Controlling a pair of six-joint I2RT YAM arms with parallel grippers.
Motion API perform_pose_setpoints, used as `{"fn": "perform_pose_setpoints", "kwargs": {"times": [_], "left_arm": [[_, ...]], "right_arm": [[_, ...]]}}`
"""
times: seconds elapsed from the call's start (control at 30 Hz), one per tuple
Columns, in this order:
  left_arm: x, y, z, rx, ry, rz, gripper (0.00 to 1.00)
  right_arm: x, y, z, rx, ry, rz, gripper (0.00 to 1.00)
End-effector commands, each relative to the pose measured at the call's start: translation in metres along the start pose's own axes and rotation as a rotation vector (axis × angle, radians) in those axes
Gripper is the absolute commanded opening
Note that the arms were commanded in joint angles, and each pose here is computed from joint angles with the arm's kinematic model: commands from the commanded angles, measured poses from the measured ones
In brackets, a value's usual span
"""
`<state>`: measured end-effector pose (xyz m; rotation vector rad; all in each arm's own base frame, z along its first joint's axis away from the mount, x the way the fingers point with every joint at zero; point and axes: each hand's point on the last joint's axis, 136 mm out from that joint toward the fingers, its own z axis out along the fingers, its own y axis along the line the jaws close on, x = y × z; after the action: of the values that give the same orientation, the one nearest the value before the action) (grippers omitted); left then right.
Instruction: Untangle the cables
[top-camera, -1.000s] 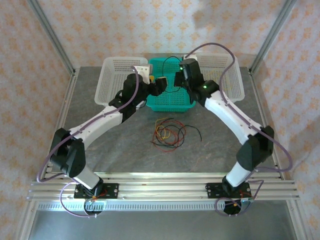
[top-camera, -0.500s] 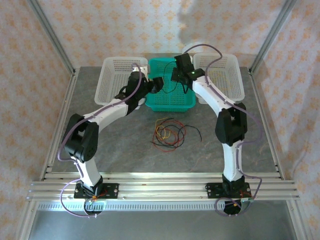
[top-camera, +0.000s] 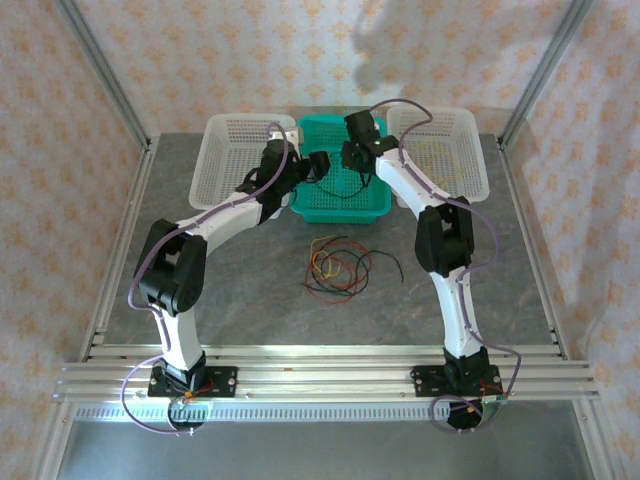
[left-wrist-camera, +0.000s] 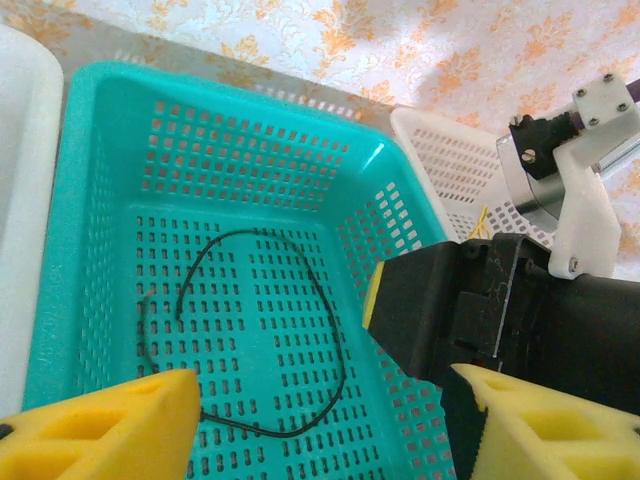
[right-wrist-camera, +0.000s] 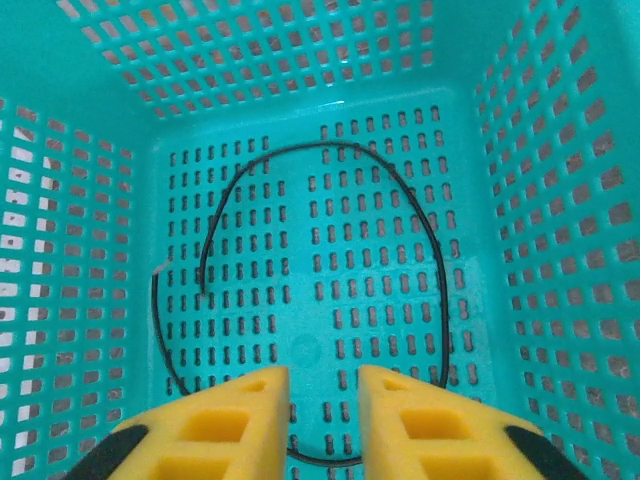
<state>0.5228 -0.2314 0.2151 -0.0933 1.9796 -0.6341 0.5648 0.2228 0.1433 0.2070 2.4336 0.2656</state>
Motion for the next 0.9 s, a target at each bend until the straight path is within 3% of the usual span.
{"fn": "perform_pose_setpoints", "kwargs": {"times": [0.0,0.13,0.43,0.87], "left_arm": [[-0.008,-0.002,-0.002,0.01,-0.011,-0.015,0.67],[-0.007,-0.005,-0.007,0.023,-0.013,-0.014,0.67],[-0.004,-0.014,-0.034,0.043,-0.028,0.015,0.67],[0.043,-0.044,-0.081,0.059,0.025,0.131,0.68]], "right_arm": [[-0.013,0.003,-0.014,-0.012,-0.022,0.004,0.27],[-0.02,0.006,-0.024,-0.024,-0.039,-0.001,0.33],[-0.03,0.013,-0.075,-0.11,-0.108,-0.01,0.3],[0.016,-0.027,-0.142,-0.122,-0.172,-0.04,0.28]]}}
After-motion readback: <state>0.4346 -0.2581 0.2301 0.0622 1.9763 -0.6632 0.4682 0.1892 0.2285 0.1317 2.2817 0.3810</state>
